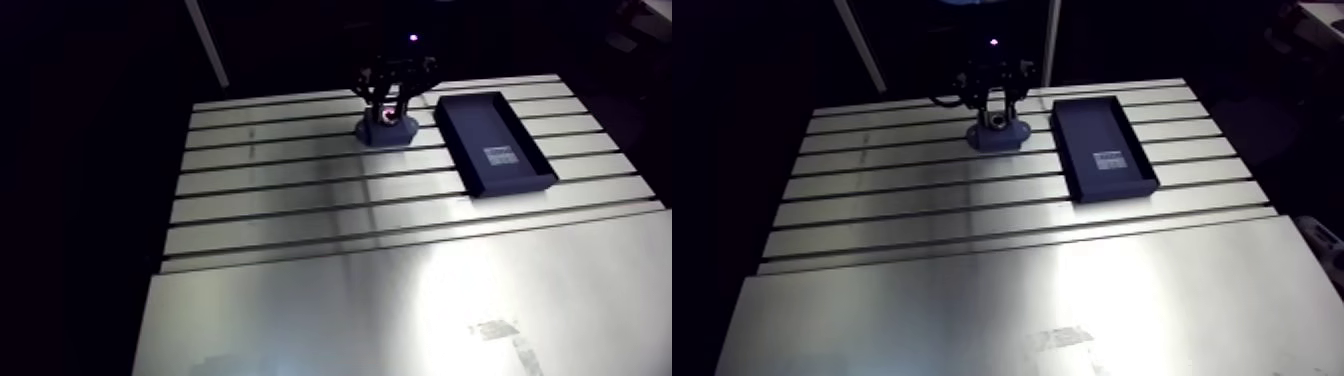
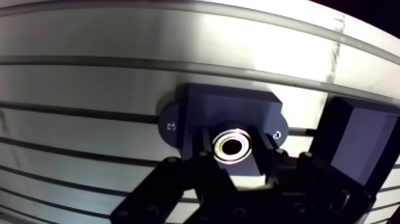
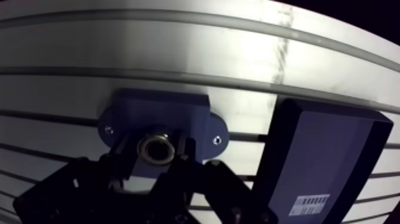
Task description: Pick up the bearing and press it into the housing until flush.
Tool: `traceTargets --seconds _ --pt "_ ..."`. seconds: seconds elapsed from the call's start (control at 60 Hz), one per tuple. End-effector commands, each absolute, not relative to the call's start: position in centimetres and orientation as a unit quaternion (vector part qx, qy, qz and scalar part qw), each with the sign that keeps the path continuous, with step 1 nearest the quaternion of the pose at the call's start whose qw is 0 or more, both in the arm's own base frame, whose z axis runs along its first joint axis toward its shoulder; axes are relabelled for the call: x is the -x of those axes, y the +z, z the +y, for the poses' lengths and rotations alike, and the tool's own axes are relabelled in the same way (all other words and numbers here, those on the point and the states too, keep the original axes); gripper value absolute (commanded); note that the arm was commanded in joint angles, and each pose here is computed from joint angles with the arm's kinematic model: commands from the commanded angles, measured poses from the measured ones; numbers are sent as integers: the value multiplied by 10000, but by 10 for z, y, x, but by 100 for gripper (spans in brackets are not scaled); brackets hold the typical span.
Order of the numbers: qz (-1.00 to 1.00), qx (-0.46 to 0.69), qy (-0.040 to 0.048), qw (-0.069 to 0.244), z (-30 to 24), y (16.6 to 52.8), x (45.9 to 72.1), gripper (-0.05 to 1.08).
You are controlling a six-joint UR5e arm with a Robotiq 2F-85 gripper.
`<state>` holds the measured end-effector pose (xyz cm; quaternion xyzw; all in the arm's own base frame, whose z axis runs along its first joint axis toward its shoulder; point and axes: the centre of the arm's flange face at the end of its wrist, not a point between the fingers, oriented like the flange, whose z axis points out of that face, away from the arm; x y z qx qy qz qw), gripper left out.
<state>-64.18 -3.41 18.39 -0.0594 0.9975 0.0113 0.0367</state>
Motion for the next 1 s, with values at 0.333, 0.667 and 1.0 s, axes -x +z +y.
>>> traceTargets --seconds 0.333,0.667,1.0 --pt "9958 821 112 384 -37 187 640 2" --pt "9964 804 137 244 -37 217 641 3" --pt "9973 528 62 497 -37 241 649 91"
